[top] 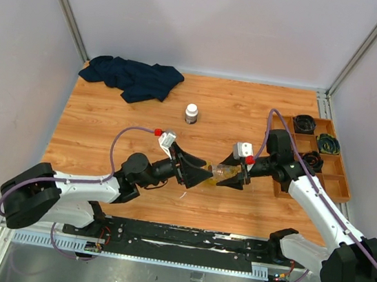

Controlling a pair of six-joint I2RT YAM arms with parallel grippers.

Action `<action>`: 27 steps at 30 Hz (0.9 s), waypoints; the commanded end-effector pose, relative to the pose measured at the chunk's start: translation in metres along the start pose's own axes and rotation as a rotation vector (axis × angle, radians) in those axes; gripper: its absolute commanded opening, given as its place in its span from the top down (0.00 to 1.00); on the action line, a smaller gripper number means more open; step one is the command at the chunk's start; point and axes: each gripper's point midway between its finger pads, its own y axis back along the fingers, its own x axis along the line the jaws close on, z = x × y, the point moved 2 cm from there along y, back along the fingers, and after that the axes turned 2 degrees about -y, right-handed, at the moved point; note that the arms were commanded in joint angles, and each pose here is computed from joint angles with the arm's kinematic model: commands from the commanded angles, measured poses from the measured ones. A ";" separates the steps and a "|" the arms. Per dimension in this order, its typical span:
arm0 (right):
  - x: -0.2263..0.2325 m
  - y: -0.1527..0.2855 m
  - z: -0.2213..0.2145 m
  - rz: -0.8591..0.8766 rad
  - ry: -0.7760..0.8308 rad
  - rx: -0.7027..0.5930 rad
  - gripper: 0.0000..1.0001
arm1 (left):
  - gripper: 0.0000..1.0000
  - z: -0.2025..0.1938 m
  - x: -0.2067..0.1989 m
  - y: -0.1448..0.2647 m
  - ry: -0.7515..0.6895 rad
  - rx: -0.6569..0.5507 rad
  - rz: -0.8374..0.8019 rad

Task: Sort the pills into containers

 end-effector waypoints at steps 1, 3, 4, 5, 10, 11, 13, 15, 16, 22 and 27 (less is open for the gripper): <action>-0.003 0.004 0.009 -0.009 0.025 -0.014 0.99 | 0.14 0.013 0.000 0.001 -0.047 -0.053 0.023; -0.003 0.004 0.009 -0.009 0.027 -0.014 0.99 | 0.06 0.012 0.004 0.004 -0.077 -0.058 0.033; -0.003 0.004 0.009 -0.010 0.027 -0.014 0.99 | 0.05 0.011 0.005 0.007 -0.113 -0.059 0.025; -0.003 0.004 0.009 -0.011 0.026 -0.014 0.99 | 0.04 0.008 0.006 0.011 -0.161 -0.056 0.012; -0.003 0.004 0.010 -0.008 0.027 -0.017 0.99 | 0.01 0.007 -0.001 0.036 -0.570 -0.104 -0.136; -0.003 0.004 0.010 -0.009 0.029 -0.018 0.99 | 0.01 0.006 -0.001 0.038 -0.666 -0.103 -0.163; -0.002 0.004 0.010 -0.008 0.029 -0.018 0.99 | 0.01 0.001 -0.004 0.039 -0.816 -0.077 -0.231; -0.002 0.004 0.010 -0.009 0.029 -0.018 1.00 | 0.01 0.000 -0.008 0.035 -0.909 -0.048 -0.293; -0.002 0.004 0.010 -0.008 0.027 -0.018 0.99 | 0.01 -0.001 -0.009 0.031 -0.936 -0.031 -0.318; -0.002 0.005 0.010 -0.010 0.029 -0.018 0.99 | 0.01 0.003 -0.008 0.008 -1.012 0.050 -0.374; -0.002 0.005 0.010 -0.010 0.029 -0.018 0.99 | 0.11 0.002 -0.003 -0.007 -1.004 0.095 -0.368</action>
